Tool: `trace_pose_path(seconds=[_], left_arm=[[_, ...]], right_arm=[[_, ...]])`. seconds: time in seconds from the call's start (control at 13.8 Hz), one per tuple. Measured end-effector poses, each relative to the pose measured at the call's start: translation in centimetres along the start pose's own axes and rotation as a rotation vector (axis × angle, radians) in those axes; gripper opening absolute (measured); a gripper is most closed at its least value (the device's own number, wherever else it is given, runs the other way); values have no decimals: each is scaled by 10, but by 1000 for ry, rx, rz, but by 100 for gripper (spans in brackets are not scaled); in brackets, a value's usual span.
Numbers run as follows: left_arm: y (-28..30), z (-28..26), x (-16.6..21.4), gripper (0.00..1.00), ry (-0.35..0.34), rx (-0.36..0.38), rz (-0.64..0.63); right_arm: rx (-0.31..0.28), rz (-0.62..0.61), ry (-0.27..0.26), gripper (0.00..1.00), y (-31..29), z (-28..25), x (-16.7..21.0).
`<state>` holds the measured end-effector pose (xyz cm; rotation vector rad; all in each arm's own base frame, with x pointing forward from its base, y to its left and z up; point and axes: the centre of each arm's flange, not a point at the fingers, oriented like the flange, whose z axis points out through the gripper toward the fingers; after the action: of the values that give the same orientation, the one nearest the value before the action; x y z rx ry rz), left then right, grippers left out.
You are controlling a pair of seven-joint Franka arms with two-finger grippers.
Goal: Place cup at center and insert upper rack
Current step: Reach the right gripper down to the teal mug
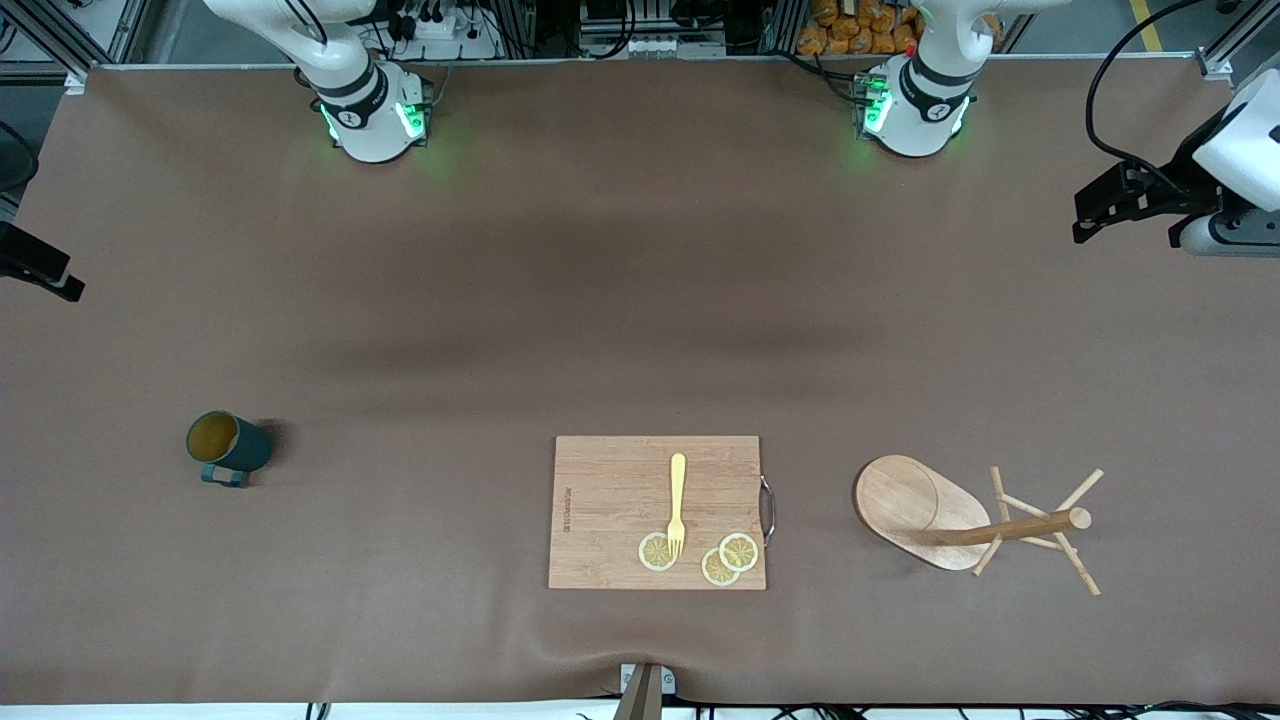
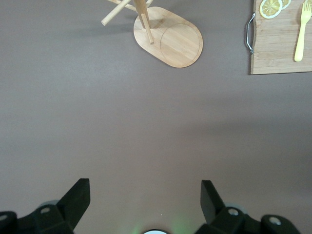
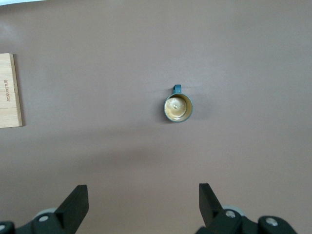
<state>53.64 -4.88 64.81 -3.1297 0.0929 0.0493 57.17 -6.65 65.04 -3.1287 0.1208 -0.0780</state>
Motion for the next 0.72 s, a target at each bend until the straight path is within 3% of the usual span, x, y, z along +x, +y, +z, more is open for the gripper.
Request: trace_pose_path(seconds=[0.51,0.72], left_arm=[[0,0,0,100,0,0,0],[-1,0,0,100,0,0,-1]], right_arm=[[1,-9,-20,100,-6,12,3],[-7,1,-80,100,-2,48,15]])
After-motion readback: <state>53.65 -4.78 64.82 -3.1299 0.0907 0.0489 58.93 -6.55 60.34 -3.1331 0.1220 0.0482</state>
